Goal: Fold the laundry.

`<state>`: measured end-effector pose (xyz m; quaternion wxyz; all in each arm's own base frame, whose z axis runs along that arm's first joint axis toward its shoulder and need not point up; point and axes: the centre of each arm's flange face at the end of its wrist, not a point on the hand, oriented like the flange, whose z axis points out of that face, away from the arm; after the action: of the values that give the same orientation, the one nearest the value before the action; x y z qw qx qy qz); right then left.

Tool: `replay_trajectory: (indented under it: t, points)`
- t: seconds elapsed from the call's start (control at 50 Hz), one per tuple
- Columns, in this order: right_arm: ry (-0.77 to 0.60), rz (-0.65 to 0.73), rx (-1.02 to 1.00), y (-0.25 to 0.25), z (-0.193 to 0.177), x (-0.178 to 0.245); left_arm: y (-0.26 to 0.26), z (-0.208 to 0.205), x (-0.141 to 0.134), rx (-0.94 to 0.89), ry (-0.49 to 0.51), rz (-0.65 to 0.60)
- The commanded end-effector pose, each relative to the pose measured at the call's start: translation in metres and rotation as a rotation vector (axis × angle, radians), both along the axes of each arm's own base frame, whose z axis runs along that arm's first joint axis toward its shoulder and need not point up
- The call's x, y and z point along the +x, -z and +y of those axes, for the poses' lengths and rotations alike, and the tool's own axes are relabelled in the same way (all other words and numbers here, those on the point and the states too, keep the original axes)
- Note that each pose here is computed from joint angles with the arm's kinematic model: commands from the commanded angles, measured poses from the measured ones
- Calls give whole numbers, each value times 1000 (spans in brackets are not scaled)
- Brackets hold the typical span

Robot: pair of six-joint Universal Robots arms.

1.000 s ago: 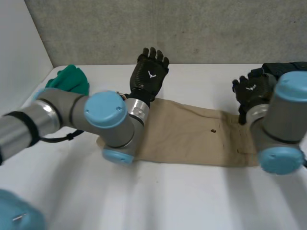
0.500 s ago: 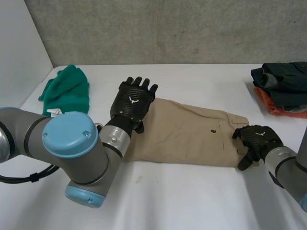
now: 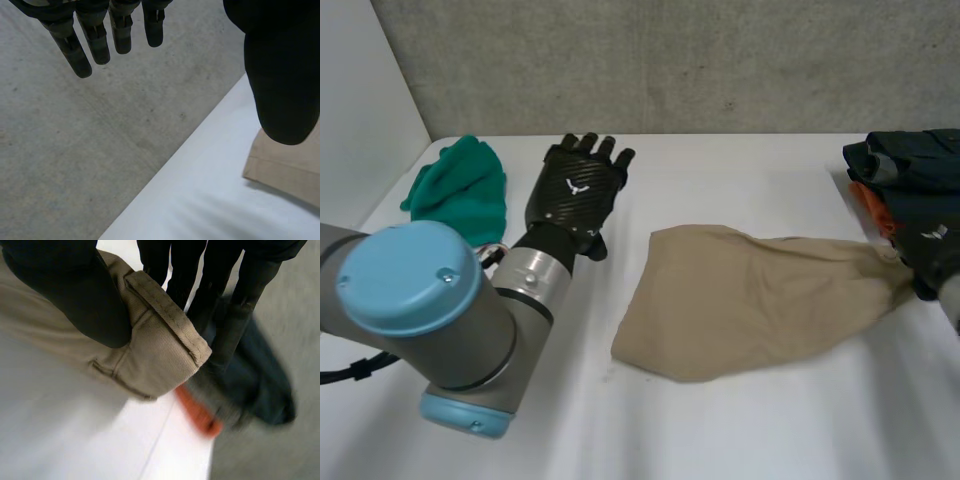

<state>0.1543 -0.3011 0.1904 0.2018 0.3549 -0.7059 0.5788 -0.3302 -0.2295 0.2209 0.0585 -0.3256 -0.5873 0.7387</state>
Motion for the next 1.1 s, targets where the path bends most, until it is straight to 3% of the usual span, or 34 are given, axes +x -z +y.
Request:
replay_trajectory:
  t: [0.02, 0.16, 0.28, 0.38, 0.4, 0.46, 0.48, 0.56, 0.64, 0.74, 0.86, 1.1]
  points:
    - [-407, 35, -202, -21, 44, 117, -4, -4, 14, 17, -34, 32]
    - [-859, 146, -125, 46, 112, 192, -9, -7, 20, 18, -49, 54]
    - [-946, 215, -109, 56, 127, 202, -15, -15, 22, -3, -68, 68]
    - [-823, -66, -129, 1, 111, 197, -34, -24, 17, -56, -69, 107]
    - [-755, -212, -104, -18, 101, 186, -38, -26, 15, -65, -67, 116]
    - [-658, -435, -58, -41, 86, 169, -53, -30, 7, -100, -54, 149]
    - [-597, -572, -15, -51, 79, 159, -54, -31, 4, -101, -47, 158]
    - [-419, -729, 26, -63, 60, 126, -56, -24, -25, -78, 35, 206]
    - [-230, -679, 62, -55, 41, 95, -40, -6, -58, 11, 124, 166]
    - [-179, -638, 130, -42, 31, 92, -2, 2, -86, 159, 179, 53]
    - [-157, -590, 253, -12, 18, 99, 32, -2, -92, 262, 171, -40]
    - [-156, -503, 455, 55, 6, 107, 85, 5, -71, 457, 89, -261]
